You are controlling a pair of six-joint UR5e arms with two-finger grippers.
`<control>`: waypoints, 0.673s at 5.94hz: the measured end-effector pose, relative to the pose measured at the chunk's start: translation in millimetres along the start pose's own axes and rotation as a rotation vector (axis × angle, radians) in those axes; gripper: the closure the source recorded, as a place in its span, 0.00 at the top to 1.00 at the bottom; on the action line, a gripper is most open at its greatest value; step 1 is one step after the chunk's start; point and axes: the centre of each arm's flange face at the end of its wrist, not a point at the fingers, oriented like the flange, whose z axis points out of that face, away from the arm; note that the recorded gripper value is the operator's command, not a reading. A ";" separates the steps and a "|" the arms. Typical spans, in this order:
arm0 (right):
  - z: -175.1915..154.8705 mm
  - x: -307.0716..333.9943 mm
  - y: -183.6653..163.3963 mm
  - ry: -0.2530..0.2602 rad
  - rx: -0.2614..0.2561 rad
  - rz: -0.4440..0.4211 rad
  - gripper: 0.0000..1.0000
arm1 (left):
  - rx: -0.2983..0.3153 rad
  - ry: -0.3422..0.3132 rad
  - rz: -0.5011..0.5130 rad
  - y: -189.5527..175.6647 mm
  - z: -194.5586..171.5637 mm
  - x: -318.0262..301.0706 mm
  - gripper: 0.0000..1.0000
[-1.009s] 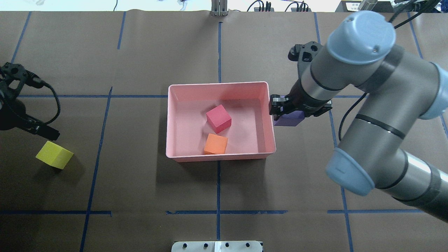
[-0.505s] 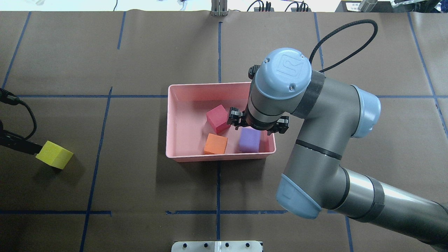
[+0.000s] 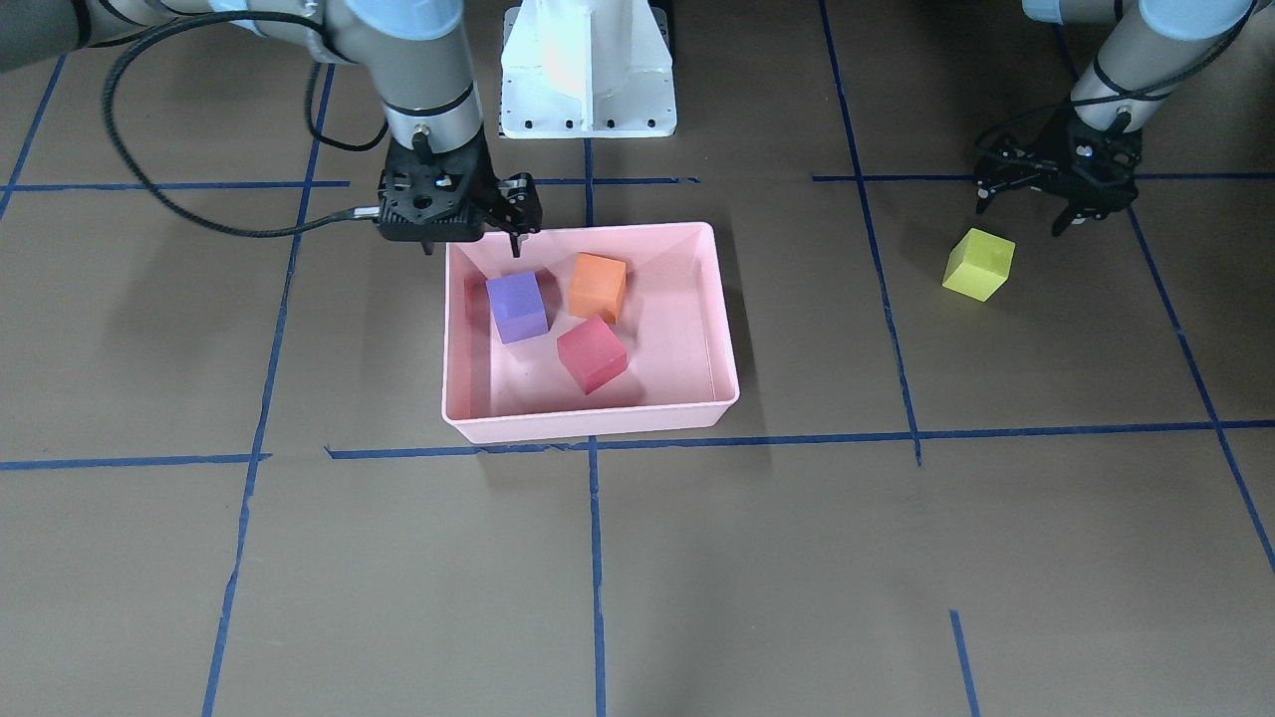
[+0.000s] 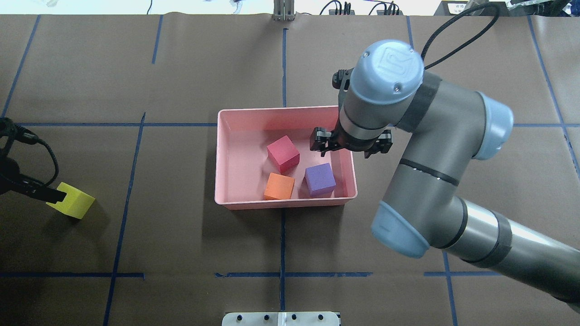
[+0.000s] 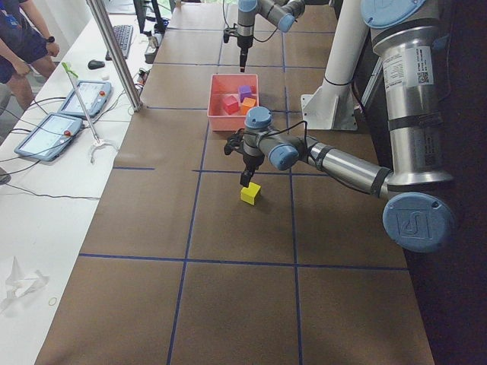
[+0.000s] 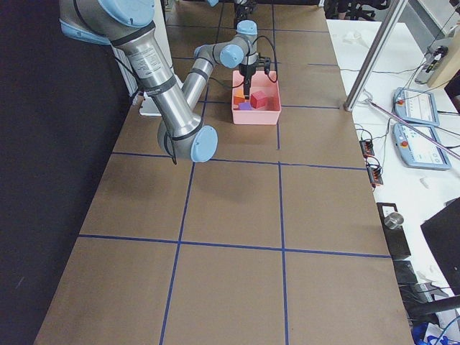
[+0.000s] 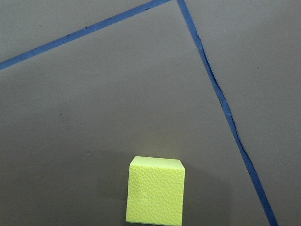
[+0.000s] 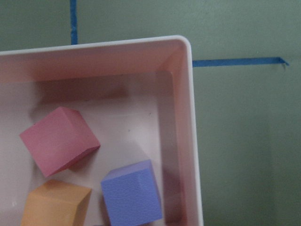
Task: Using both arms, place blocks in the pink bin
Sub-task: 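Grasp the yellow cube with the left gripper while the right arm withdraws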
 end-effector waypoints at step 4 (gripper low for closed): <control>-8.3 57.0 -18.6 0.006 -0.015 -0.072 1.00 | -0.023 0.027 -0.006 12.4 51.5 0.1 1.00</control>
